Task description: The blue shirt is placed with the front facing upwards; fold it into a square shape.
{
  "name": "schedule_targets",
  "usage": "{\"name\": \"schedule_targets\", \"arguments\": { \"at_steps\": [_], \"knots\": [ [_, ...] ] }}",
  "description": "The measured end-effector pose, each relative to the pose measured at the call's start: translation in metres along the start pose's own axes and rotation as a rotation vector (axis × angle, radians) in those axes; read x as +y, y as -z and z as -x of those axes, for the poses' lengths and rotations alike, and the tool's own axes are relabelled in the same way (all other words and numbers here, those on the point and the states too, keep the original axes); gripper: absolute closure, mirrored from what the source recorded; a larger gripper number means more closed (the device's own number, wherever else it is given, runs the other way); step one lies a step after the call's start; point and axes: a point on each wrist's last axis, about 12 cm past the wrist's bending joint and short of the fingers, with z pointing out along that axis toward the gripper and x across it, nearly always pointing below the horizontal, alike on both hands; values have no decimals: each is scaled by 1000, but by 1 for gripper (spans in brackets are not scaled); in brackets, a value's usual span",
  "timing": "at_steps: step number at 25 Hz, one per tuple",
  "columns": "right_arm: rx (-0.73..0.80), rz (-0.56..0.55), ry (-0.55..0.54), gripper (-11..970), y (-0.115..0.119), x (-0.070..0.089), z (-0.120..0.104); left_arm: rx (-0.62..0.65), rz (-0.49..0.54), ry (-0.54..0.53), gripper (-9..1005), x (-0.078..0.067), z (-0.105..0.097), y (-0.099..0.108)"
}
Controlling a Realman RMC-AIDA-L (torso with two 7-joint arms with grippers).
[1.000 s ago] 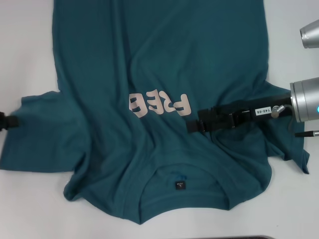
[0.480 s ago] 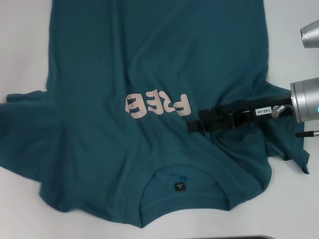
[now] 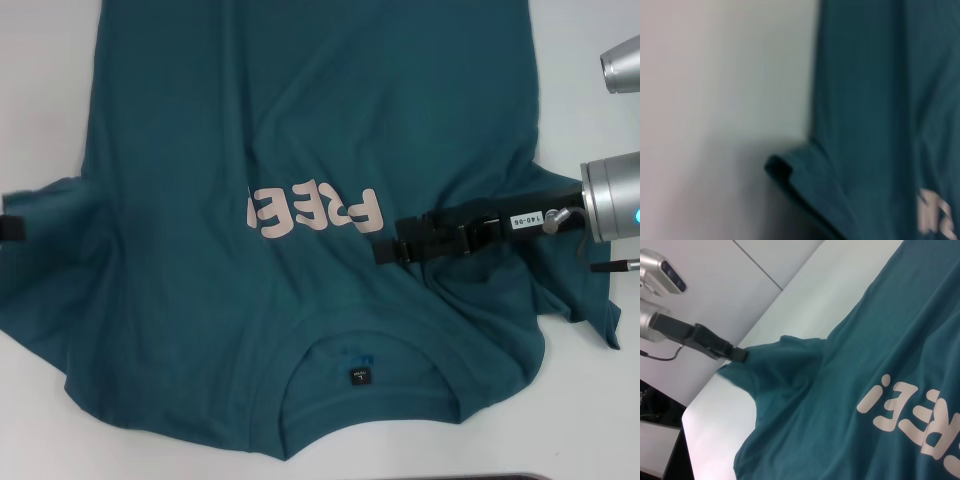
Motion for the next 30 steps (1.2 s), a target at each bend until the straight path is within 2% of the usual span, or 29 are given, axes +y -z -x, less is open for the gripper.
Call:
{"name": "schedule_targets", "arguments": {
  "at_steps": [8, 18, 26, 30],
  "knots": [
    [0, 2, -1, 86, -1, 0, 0, 77, -74, -29, 976, -25, 6, -11],
    [0, 4, 0, 88, -2, 1, 0, 96, -149, -34, 974, -50, 13, -54],
    [1, 6, -3, 90, -2, 1, -1, 65, -171, 4, 971, -53, 17, -81],
    [1, 6, -3, 91, -2, 1, -1, 63, -197, 3, 970, -56, 20, -88]
  ]
}}
